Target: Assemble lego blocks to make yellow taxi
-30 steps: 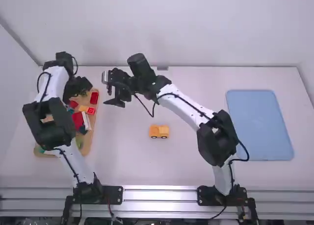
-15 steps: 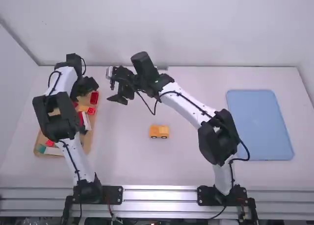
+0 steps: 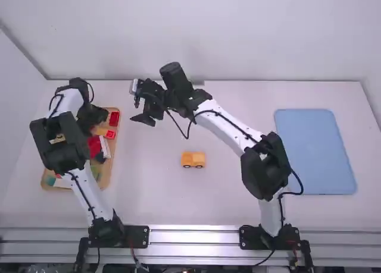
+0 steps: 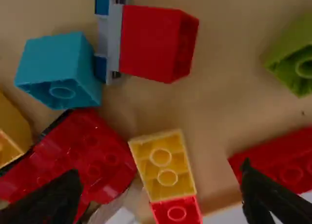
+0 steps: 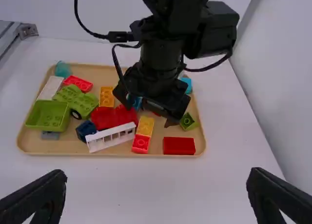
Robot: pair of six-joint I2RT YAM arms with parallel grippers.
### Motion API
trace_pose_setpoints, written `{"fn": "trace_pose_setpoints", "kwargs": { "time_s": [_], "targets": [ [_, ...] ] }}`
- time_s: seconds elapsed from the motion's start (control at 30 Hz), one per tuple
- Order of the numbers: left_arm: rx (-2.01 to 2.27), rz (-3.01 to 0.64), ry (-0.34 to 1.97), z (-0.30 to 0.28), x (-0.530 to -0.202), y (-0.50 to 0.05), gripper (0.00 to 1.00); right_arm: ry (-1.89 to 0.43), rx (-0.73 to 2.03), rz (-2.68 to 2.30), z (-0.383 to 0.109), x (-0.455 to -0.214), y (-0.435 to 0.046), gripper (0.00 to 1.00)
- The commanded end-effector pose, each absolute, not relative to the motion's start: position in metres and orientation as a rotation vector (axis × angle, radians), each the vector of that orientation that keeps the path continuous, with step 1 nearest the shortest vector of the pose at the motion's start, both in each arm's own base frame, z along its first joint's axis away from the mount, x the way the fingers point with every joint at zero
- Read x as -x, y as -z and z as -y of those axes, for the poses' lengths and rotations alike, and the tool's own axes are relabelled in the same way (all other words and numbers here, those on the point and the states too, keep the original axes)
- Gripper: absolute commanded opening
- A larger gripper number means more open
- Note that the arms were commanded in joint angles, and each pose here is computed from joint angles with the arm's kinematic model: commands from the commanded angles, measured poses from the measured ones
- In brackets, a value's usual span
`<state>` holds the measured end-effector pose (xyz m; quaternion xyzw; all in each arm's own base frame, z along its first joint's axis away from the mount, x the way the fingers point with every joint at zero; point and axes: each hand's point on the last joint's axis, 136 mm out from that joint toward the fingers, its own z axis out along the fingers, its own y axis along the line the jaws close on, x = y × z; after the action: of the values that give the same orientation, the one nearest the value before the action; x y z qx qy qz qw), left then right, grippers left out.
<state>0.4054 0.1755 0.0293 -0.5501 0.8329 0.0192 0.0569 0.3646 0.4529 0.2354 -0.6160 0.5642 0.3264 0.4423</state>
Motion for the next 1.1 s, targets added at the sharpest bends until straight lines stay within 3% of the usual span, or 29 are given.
{"fn": "trace_pose_setpoints", "kwargs": {
  "time_s": [0.0, 0.4, 0.8, 0.9, 1.07],
  "targets": [
    [1.786, -2.462, 0.005, -0.162, -0.407, -0.022, 0.81, -0.809, 1.521, -1.383, -0.456, -0.367, -0.242, 0.99],
    [1.816, -2.415, 0.015, -0.148, -0.414, -0.01, 0.63, -0.798, 1.514, -1.394, -0.453, -0.371, -0.241, 0.99],
    [1.902, -2.369, -0.056, -0.146, -0.401, 0.004, 0.64, -0.764, 1.501, -1.419, -0.452, -0.376, -0.239, 0.99],
    [1.894, -2.354, -0.047, -0.149, -0.405, 0.0, 0.69, -0.763, 1.501, -1.418, -0.452, -0.376, -0.239, 0.99],
    [1.889, -2.338, -0.032, -0.158, -0.413, -0.016, 0.7, -0.763, 1.502, -1.425, -0.451, -0.376, -0.238, 0.99]
  ]
}}
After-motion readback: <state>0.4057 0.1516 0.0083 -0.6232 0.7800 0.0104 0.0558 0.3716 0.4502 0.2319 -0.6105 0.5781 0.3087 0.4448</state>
